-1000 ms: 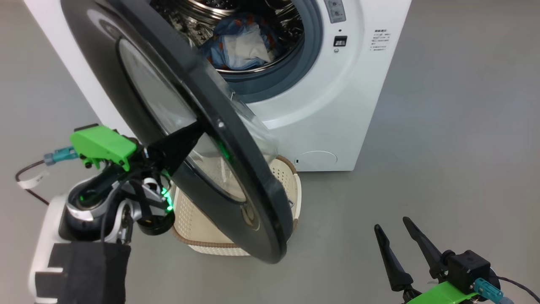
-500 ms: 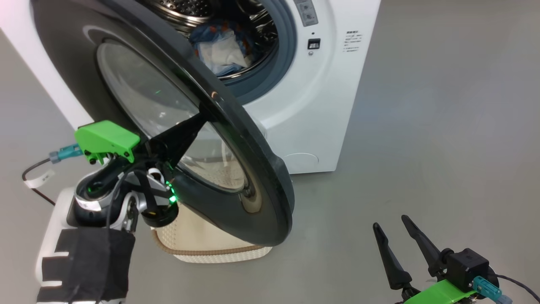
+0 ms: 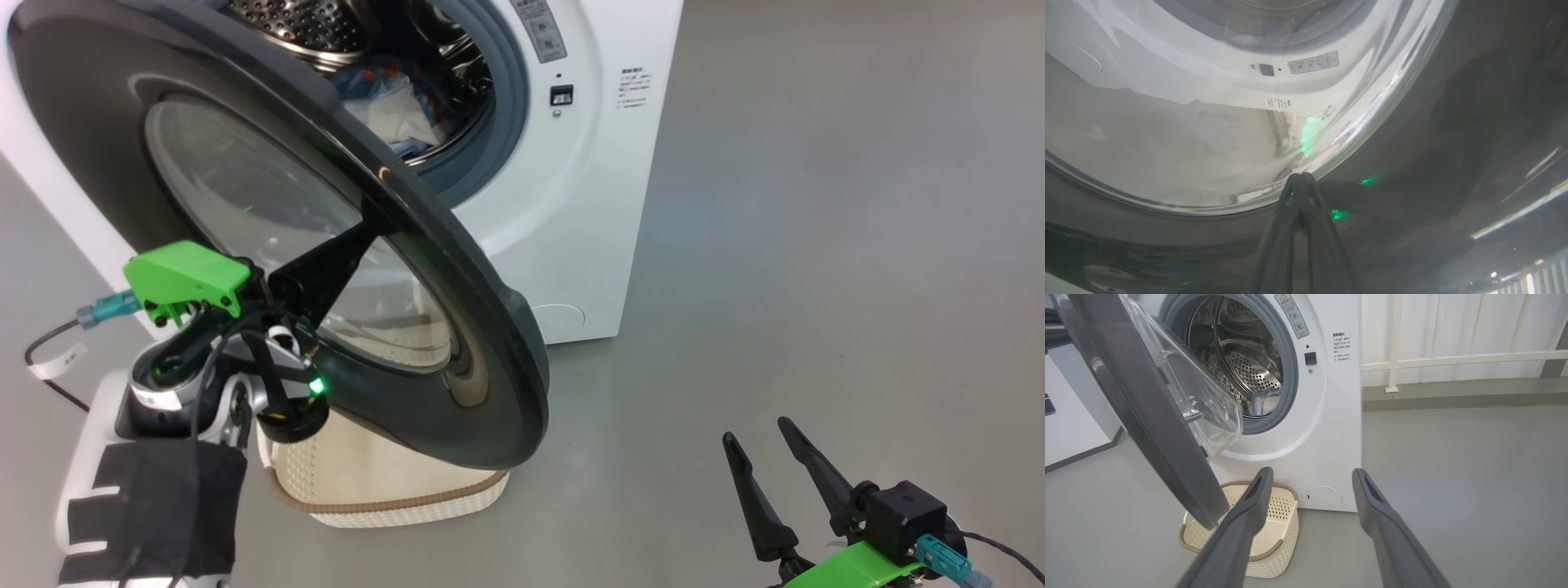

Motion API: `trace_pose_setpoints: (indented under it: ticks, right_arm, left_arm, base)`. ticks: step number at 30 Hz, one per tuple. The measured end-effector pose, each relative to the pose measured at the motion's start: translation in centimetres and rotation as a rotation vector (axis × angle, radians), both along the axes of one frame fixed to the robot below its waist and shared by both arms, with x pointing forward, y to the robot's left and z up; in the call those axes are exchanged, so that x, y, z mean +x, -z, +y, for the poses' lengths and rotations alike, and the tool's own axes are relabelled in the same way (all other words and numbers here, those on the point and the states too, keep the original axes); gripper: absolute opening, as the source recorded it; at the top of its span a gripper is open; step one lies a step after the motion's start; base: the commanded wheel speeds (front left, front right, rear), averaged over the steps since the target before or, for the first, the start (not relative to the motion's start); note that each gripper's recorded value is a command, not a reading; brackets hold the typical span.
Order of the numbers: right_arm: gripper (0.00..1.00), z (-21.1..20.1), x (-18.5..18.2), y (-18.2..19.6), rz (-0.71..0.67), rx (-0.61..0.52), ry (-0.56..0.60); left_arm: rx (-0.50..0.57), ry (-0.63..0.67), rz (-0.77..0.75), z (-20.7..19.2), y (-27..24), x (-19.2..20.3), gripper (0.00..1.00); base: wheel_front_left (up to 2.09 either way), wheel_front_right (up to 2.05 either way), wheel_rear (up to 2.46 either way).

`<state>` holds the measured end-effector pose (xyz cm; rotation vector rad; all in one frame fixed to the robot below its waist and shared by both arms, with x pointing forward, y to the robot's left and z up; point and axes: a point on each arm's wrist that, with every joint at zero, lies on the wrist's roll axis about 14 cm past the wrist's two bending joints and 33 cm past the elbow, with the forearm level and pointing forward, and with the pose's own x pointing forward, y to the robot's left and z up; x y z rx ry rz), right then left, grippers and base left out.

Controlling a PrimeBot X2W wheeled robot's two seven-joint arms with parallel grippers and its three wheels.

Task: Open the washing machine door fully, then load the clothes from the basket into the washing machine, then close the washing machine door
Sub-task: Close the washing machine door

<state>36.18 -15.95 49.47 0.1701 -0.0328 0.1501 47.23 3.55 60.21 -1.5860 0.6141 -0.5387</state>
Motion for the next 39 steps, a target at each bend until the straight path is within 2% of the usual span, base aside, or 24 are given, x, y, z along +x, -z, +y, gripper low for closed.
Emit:
trace_pose_setpoints:
  ticks: [13,20,21,23,27,33,39]
  right_arm:
    - [1.00,-0.9,-0.5,-0.1,-0.002,-0.002,0.030]
    - [1.00,-0.8,-0.5,-0.3,-0.009,0.000,0.027]
    - [1.00,-0.8,-0.4,-0.3,-0.009,0.000,0.026]
    - [1.00,-0.7,-0.4,-0.3,-0.008,0.002,0.023]
    - [1.00,-0.6,-0.1,-0.2,-0.006,0.004,0.021]
    - [1.00,-0.8,0.0,-0.2,-0.007,0.003,0.027]
    - [1.00,-1.3,0.0,-0.3,-0.009,-0.001,0.037]
  left_arm:
    - [-0.004,0.010,0.010,-0.7,0.3,0.4,0.00]
    - [0.027,-0.009,-0.011,-0.2,0.1,0.2,0.01]
    - [0.036,-0.014,-0.017,-0.1,0.1,0.1,0.29]
    - [0.056,-0.026,-0.033,0.3,0.0,0.0,1.00]
    - [0.076,-0.071,-0.066,1.4,-0.5,-0.1,1.00]
    - [0.229,-0.153,-0.211,3.4,-0.9,-0.7,1.00]
    - [0.515,-0.215,-0.315,4.8,2.8,-2.5,1.00]
  base:
    - [0.00,0.00,0.00]
    - [0.00,0.00,0.00]
    - [0.00,0.00,0.00]
    - [0.00,0.00,0.00]
    - [0.00,0.00,0.00]
    - [0.00,0.00,0.00]
    - [0.00,0.00,0.00]
